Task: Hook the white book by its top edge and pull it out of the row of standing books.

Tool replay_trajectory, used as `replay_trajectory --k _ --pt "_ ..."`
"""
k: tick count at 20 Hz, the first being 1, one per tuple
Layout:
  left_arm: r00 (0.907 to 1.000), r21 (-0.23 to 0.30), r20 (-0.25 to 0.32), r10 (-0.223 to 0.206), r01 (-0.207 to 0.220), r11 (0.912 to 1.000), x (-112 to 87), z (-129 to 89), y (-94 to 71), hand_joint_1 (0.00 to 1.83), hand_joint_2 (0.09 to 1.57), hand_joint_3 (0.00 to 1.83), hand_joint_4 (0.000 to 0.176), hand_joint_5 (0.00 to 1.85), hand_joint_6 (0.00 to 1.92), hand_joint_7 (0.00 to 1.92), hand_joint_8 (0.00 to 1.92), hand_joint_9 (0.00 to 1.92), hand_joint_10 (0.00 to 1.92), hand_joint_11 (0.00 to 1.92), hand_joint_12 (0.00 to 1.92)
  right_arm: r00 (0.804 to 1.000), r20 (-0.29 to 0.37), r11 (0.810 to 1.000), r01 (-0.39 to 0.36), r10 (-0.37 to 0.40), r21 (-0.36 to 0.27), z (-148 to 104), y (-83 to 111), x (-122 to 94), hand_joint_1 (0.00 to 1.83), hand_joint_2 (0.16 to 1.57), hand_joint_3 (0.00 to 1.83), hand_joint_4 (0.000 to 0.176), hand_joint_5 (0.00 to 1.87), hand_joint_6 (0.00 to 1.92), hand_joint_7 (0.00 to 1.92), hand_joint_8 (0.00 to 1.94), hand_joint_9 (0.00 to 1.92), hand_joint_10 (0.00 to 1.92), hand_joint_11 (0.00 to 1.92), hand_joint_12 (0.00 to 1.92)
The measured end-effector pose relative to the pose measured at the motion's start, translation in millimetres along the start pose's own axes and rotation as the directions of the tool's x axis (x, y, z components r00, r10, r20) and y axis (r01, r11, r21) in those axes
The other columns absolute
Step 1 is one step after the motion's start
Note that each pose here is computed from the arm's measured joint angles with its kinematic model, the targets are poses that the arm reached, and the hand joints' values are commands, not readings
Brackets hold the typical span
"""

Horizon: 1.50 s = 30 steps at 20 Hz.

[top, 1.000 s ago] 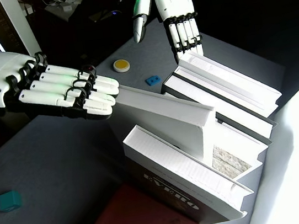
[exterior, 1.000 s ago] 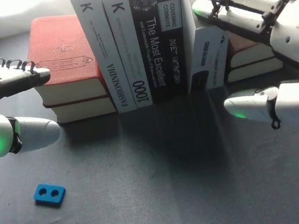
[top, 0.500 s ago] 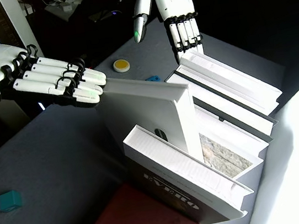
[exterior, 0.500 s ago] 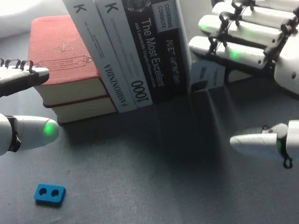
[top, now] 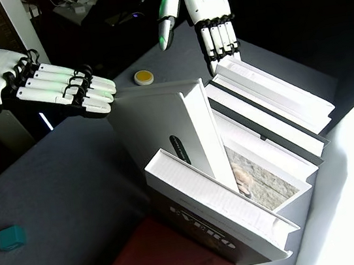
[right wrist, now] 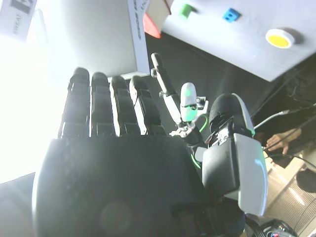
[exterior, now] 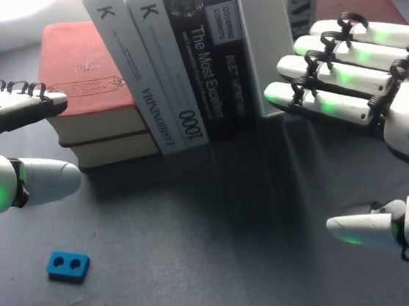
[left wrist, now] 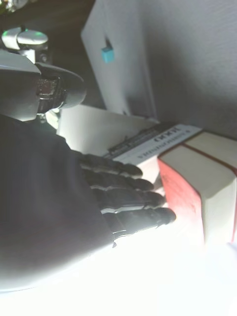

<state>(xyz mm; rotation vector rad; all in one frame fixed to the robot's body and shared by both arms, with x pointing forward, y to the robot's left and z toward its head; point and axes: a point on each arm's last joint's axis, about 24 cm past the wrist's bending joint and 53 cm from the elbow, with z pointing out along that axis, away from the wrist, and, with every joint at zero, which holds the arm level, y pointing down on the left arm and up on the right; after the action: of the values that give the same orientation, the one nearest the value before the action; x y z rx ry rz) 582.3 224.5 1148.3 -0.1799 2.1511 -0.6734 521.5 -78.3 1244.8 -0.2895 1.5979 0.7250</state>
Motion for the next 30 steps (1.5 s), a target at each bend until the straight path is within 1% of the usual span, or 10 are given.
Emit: replay_trajectory --k 2,4,8,13,15,18,23,24,26,30 --pt "1.0 0.0 0.0 0.0 0.0 1.0 -0.1 0 -0.1 0.0 1.21 0.0 0.0 0.0 0.0 0.0 0.0 0.0 0.0 0.0 0.0 1.0 -0.01 0.999 -0.008 0.008 0.033 -2 -9.1 2 0.0 1.18 0.0 0.0 0.05 0.01 0.01 0.0 0.0 0.0 0.0 0.0" --pt "1.0 0.0 0.001 0.0 0.0 1.0 -0.1 0 -0.1 0.0 1.21 0.0 0.0 0.0 0.0 0.0 0.0 0.0 0.0 0.0 0.0 0.999 -0.028 0.998 -0.025 0.027 0.049 -3 -13.4 7 0.0 1.18 0.0 0.0 0.04 0.0 0.01 0.0 0.0 0.0 0.0 0.0" --pt "1.0 0.003 0.004 0.001 -0.001 1.0 -1.0 0 -0.8 0.0 1.21 0.0 0.0 0.0 0.0 0.0 0.0 0.0 0.0 0.0 0.0 0.998 -0.058 0.997 -0.031 0.035 0.068 -4 -17.8 15 0.0 1.18 0.0 0.0 0.06 0.01 0.02 0.01 0.0 0.0 0.0 0.0" --pt "0.9997 0.017 0.024 0.008 -0.009 0.9998 -5.7 0 -4.0 0.0 1.22 0.0 0.0 0.0 0.0 0.0 0.0 0.0 0.0 0.0 0.0 0.996 -0.087 0.997 -0.029 0.036 0.076 -5 -20.4 24 0.0 1.18 0.0 0.0 0.04 0.0 0.01 0.0 0.0 0.0 0.0 0.0" --pt "0.9997 0.009 0.022 0.008 -0.008 0.9999 -6.5 0 -0.7 0.0 1.22 0.0 0.0 0.0 0.0 0.0 0.0 0.0 0.0 0.0 0.0 0.995 -0.099 0.997 -0.024 0.032 0.08 -3 -23.5 29 0.0 1.18 0.0 0.0 0.03 0.0 0.0 0.0 0.0 0.0 0.0 0.0" --pt "0.9999 -0.004 0.015 0.008 -0.008 1.0 -6.0 0 3.6 0.0 1.21 0.0 0.0 0.0 0.0 0.0 0.0 0.0 0.0 0.0 0.0 0.99 -0.132 0.993 -0.025 0.04 0.118 2 -35.7 43 0.0 1.18 0.0 0.0 0.03 0.0 0.0 0.0 0.0 0.0 0.0 0.0" --pt "0.9999 -0.01 0.01 0.008 -0.008 0.9999 -5.2 0 5.3 0.0 1.22 0.0 0.0 0.0 0.0 0.0 0.0 0.0 0.0 0.0 0.0 0.987 -0.157 0.993 -0.012 0.031 0.115 2 -35.0 54 0.0 1.18 0.0 0.0 0.03 0.0 0.0 0.0 0.0 0.0 0.0 0.0" --pt "0.9999 -0.011 0.009 0.008 -0.008 0.9999 -5.0 0 5.4 0.0 1.22 0.0 0.0 0.0 0.0 0.0 0.0 0.0 0.0 0.0 0.0 0.984 -0.175 0.994 -0.007 0.027 0.113 2 -34.6 60 0.0 1.17 0.0 0.0 0.02 0.0 0.0 0.0 0.0 0.0 0.0 0.0" --pt "0.9999 -0.011 0.009 0.008 -0.008 0.9999 -5.0 0 5.4 0.0 1.22 0.0 0.0 0.0 0.0 0.0 0.0 0.0 0.0 0.0 0.0 0.981 -0.191 0.994 0.002 0.02 0.111 1 -34.4 66 0.0 1.19 0.0 0.0 0.04 0.01 0.0 0.0 0.0 0.0 0.0 0.0" --pt "0.9999 -0.011 0.009 0.007 -0.007 0.9999 -4.9 0 5.5 0.0 1.22 0.0 0.0 0.0 0.0 0.0 0.0 0.0 0.0 0.0 0.0 0.979 -0.205 0.994 0.016 0.007 0.111 -1 -35.8 70 0.0 1.19 0.0 0.0 0.04 0.01 0.0 0.0 0.0 0.0 0.0 0.0"
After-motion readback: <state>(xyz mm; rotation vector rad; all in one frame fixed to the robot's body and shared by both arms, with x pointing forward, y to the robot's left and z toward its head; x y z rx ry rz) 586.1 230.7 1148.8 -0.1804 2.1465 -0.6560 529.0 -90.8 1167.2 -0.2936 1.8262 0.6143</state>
